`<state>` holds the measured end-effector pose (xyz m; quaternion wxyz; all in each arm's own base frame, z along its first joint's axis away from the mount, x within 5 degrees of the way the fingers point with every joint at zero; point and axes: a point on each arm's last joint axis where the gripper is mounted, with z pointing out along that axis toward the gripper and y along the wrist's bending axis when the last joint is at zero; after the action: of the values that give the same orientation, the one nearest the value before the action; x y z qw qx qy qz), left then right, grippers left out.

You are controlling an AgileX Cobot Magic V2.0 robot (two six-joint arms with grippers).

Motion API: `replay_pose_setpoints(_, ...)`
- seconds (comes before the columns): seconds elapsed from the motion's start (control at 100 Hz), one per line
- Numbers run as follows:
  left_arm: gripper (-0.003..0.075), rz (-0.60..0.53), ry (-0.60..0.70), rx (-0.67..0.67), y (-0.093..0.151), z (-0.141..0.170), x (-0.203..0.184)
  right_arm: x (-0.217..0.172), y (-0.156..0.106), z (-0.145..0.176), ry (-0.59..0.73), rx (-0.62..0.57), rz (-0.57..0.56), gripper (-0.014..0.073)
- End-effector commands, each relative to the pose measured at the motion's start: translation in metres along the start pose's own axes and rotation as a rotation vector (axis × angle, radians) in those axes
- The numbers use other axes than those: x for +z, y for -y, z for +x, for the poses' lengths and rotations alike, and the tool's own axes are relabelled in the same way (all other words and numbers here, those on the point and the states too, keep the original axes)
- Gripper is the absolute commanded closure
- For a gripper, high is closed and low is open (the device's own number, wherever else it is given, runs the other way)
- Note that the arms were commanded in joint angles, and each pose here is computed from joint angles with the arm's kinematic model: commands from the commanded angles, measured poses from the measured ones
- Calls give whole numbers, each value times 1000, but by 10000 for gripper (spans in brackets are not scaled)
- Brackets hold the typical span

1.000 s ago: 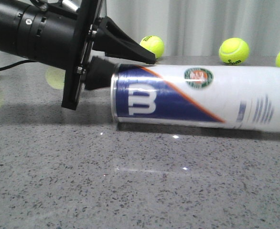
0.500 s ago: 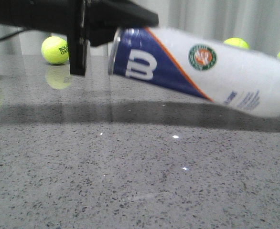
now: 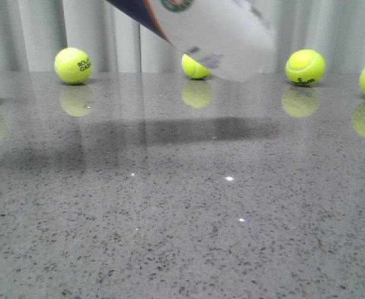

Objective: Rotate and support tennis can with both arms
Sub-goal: 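Lift the can with the left gripper and tilt it upright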

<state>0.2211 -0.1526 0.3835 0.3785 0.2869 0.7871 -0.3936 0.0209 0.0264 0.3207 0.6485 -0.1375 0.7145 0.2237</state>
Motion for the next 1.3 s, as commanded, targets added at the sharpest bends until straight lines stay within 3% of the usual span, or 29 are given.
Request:
replay_pose_setpoints(0.0,739,-83,41,41,13,-17,-21,-1,0,-13,81,-9,18,656)
replay_pose_setpoints(0.25,739,-366,-64,137,8,-31,-45,-1,0,-13,81,-9,18,656)
replay_pose_setpoints(0.43,739,-456,-192,226,15,-33,-40,-1,0,-13,81,-9,18,656)
replay_pose_setpoints(0.58,739,-431,-312,298,27,-36,-23,-1,0,-13,81,-9,18,656)
replay_pose_setpoints(0.83,739,-391,-447,293,34,-48,-8,-1,0,-13,81,-9,18,656)
replay_pose_setpoints(1.29,731,-354,-447,277,33,-52,2,-1,0,-13,81,-9,18,656)
